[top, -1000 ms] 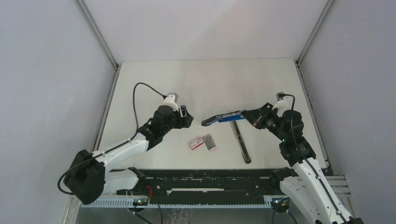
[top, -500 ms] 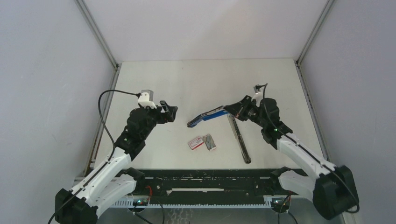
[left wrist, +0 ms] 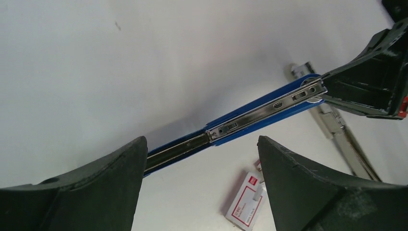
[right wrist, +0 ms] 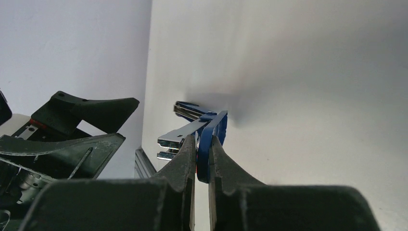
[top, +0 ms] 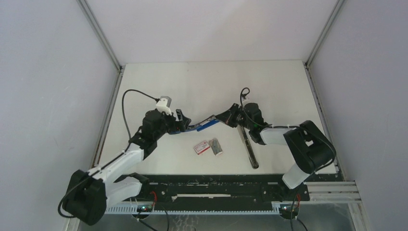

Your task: Load the staples into the stapler

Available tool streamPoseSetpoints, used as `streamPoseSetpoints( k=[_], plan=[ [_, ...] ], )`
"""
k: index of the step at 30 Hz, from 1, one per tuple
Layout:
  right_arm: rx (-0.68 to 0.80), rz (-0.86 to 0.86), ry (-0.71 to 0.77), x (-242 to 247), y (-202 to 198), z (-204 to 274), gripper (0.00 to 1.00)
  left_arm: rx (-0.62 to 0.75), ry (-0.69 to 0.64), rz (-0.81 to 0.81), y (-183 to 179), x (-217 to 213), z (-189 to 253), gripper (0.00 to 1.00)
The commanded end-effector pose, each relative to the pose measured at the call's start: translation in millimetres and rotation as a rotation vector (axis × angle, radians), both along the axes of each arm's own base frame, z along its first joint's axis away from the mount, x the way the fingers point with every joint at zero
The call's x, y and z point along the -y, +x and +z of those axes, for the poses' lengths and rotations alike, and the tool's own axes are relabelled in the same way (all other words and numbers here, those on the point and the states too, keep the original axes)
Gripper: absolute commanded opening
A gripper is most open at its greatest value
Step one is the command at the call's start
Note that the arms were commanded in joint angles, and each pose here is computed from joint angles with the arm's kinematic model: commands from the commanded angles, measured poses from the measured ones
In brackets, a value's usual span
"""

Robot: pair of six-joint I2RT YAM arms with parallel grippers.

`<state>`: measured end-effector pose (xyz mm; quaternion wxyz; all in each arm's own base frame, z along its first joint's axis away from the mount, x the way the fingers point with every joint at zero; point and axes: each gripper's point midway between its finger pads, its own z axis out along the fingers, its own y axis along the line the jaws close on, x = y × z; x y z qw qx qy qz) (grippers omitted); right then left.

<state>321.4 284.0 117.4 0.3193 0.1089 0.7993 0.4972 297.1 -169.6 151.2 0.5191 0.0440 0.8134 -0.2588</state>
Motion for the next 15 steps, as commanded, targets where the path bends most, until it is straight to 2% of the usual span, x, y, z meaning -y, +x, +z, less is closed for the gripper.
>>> streamPoseSetpoints(
  k=[1,4,6,12,15],
  plan=[
    [0.121,0.009,0.135,-16.0,19.2,38.8,0.00,0.002,-0.013,-0.003,15.2,5.1,-14.3,0.88],
    [0.103,0.000,0.117,-13.4,22.8,26.7,0.00,-0.027,-0.019,0.019,18.7,3.7,-27.8,0.88],
    [0.084,-0.007,0.100,-10.0,25.4,16.7,0.04,-0.051,-0.016,0.036,19.9,0.8,-36.7,0.88],
    [0.051,-0.047,0.068,7.4,26.1,-1.7,0.36,-0.084,-0.023,0.075,21.9,-6.8,-50.7,0.88],
    [0.060,-0.070,0.054,18.6,25.4,-0.9,0.46,-0.093,-0.022,0.082,20.9,-9.1,-54.6,0.88]
  ],
)
